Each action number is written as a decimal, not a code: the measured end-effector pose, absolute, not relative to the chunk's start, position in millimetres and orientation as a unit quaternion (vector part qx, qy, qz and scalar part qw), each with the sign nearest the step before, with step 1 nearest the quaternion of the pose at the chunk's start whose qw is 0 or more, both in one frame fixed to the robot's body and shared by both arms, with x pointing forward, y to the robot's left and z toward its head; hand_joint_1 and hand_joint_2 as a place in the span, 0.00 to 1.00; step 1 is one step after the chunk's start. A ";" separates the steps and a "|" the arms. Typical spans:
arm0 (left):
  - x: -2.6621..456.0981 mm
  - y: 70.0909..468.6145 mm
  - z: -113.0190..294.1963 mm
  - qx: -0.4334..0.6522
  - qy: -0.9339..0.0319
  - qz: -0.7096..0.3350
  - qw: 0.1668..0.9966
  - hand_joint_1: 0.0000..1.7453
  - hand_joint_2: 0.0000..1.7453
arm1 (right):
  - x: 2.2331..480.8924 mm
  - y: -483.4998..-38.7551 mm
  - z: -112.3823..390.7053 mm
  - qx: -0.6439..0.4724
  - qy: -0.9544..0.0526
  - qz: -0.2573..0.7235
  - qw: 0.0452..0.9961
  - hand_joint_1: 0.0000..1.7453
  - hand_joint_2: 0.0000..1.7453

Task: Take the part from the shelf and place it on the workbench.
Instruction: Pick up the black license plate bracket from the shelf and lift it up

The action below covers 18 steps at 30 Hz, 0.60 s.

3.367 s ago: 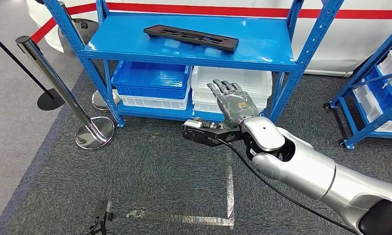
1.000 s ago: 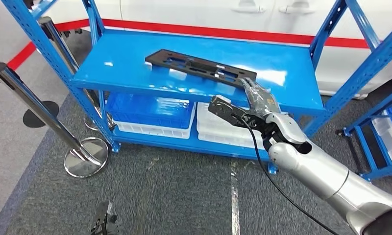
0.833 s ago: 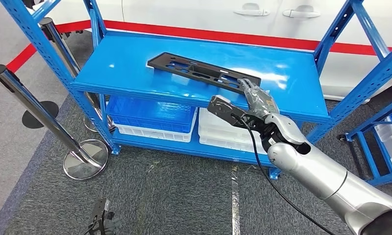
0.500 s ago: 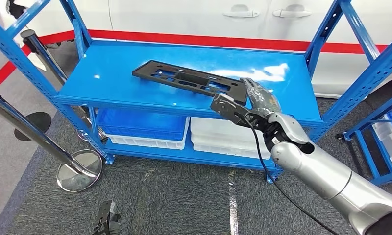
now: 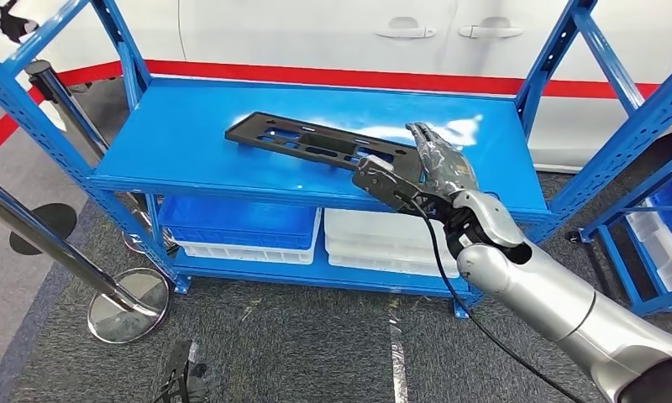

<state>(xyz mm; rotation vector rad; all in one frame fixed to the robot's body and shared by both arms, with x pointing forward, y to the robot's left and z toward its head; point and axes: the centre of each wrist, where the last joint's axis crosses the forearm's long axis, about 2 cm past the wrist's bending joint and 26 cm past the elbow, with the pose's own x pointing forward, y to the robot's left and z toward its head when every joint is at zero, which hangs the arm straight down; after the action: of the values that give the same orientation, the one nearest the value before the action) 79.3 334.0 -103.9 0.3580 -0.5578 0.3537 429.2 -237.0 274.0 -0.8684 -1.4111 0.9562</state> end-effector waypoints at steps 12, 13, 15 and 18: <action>84.0 333.9 -102.9 0.183 -0.269 0.169 0.931 0.00 0.00 | 425.5 -232.0 265.6 -0.362 -0.604 0.420 0.572 0.00 1.00; 84.6 334.0 -102.7 0.185 -0.268 0.168 0.931 0.00 0.00 | 425.1 -229.8 265.6 -0.357 -0.606 0.422 0.572 0.00 1.00; 85.2 334.0 -102.6 0.187 -0.266 0.166 0.931 0.00 0.00 | 424.6 -224.6 266.7 -0.351 -0.610 0.428 0.568 0.00 1.00; 85.7 333.9 -102.5 0.190 -0.264 0.163 0.931 0.00 0.00 | 422.9 -213.1 268.8 -0.343 -0.614 0.438 0.560 0.00 1.00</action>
<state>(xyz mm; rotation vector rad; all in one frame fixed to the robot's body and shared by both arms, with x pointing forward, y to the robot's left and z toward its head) 85.7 333.9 -102.5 0.3880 -0.5407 0.3339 422.9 -213.1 268.8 -0.8081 -1.4478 1.0325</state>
